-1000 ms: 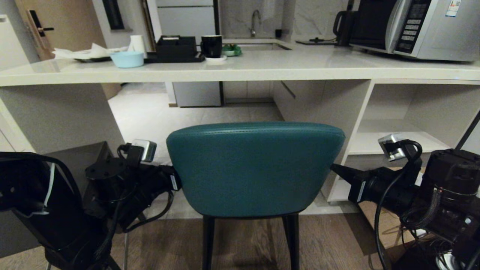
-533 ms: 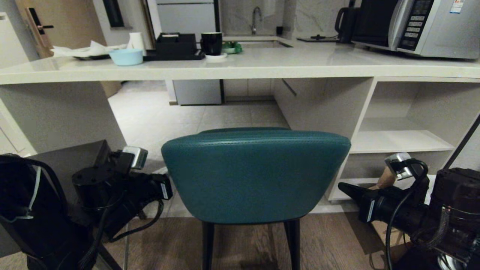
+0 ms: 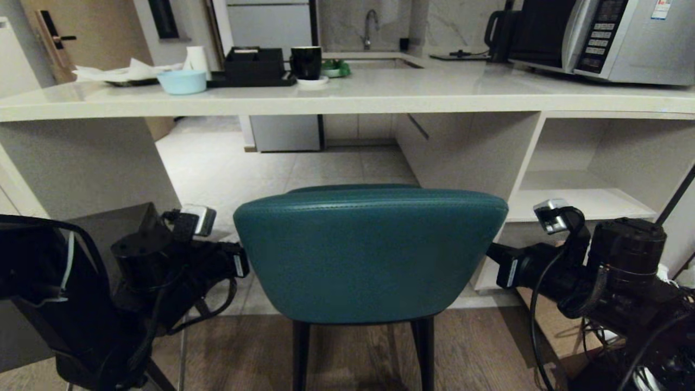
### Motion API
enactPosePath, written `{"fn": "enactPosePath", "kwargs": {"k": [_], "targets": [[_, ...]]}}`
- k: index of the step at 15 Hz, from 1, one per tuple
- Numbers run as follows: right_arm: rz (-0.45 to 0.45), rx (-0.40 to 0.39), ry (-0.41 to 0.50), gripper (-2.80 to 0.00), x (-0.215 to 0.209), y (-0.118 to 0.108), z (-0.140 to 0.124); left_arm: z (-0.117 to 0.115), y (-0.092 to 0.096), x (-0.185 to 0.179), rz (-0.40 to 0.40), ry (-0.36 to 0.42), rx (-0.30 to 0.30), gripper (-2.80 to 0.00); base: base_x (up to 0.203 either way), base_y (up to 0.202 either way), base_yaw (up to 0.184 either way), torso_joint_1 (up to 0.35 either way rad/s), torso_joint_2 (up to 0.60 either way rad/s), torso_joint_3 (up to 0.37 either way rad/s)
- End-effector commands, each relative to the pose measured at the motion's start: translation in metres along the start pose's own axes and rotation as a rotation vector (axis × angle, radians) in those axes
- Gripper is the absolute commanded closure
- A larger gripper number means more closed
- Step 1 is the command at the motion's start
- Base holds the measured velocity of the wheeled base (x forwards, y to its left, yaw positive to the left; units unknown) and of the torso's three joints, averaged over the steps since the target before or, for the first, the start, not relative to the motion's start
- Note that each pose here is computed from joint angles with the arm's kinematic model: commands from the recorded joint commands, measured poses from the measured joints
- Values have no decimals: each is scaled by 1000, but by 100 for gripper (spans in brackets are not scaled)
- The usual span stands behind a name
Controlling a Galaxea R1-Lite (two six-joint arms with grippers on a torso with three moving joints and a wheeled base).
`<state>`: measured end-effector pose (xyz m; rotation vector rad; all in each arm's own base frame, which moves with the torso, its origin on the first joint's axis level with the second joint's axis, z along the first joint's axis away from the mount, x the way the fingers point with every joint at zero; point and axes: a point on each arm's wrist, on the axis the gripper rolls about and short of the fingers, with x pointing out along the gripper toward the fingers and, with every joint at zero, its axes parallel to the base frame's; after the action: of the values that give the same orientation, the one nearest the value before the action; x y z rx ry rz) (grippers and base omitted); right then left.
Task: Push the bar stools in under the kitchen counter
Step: Push the blue chair back under the dining table
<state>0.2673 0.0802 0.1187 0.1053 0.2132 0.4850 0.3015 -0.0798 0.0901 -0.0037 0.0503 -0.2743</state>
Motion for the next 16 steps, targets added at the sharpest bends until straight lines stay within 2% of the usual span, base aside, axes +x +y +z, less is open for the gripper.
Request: {"fn": "enactPosePath", "kwargs": {"k": [1,4,9,10,12,16], "targets": [[64,-23,-13,0,13,15,2,1,-15,9,-18,-9,4,0,0,0,0,0,0,0],[86,-89,-16,0,16,28,2,3,-34,5,-61,-12,5,0,0,0,0,0,0,0],[55,-94,-46,0,33,24,7,-1,-86,-4,-135,2,14,0,0,0,0,0,0,0],[50,-96,-53,0,35,24,9,-2,-91,-6,-130,5,16,0,0,0,0,0,0,0],[47,-94,-52,0,33,24,9,-3,-86,0,-98,3,16,0,0,0,0,0,0,0],[15,-89,-63,0,9,17,13,2,-65,26,12,34,19,0,0,0,0,0,0,0]]}}
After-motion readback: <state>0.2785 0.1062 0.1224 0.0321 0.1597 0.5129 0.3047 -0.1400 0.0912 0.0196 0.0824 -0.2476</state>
